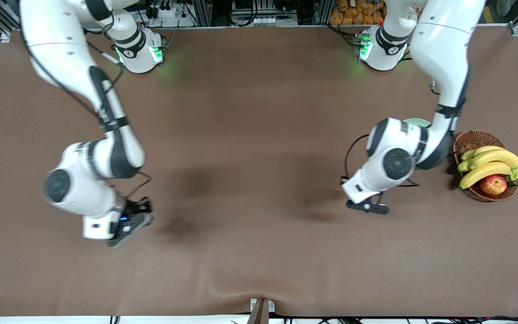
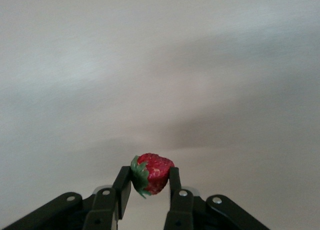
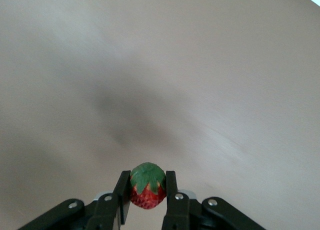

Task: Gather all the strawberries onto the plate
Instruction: 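Drop the strawberry on the plate with the left gripper while the right gripper stages another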

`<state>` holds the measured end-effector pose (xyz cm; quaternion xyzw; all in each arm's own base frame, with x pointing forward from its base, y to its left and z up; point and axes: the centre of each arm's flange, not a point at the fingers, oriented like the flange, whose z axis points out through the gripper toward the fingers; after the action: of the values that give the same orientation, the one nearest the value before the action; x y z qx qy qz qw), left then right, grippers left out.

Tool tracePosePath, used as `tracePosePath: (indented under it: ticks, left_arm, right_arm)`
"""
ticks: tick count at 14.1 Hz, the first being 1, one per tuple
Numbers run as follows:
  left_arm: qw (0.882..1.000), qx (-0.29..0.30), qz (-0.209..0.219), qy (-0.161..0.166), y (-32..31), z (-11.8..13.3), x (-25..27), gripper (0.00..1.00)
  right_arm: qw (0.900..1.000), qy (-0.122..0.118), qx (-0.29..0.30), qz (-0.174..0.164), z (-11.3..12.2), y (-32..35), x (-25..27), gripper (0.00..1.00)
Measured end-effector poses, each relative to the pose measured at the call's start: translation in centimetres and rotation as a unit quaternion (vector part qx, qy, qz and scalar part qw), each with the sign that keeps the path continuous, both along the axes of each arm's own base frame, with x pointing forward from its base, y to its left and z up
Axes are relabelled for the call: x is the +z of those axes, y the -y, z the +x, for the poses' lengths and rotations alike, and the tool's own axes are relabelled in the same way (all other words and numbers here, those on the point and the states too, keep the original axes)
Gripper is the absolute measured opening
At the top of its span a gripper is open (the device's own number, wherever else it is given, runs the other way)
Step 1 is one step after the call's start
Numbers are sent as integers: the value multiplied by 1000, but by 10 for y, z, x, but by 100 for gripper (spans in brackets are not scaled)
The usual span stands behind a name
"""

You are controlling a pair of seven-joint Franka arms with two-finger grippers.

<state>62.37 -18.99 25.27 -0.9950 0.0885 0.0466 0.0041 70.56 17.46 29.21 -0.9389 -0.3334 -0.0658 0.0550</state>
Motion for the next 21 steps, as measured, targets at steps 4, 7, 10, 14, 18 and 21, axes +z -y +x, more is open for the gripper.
tracePosePath:
  ticks: [4, 7, 10, 14, 18, 21]
  left_arm:
    - [1000, 18, 5, -8, -72, -9, 12, 35]
    - [999, 19, 21, -15, -134, -21, 17, 35]
    - [999, 15, 26, -27, -188, -36, 15, 35]
    - [998, 14, 16, -58, -251, -61, -3, 35]
    - [995, 26, 9, -96, -271, -96, -28, 35]
    - [994, 31, 10, -102, -274, -109, -22, 40]
  right_arm:
    - [997, 13, -70, 21, -32, -119, -8, 32]
    - [992, 20, -117, 38, -57, -181, -22, 32]
    - [986, 32, -154, 59, -80, -230, -40, 32]
    - [977, 25, -199, 76, -112, -287, -69, 32]
    - [970, 10, -228, 84, -140, -329, -84, 32]
    - [966, 0, -244, 84, -156, -346, -91, 35]
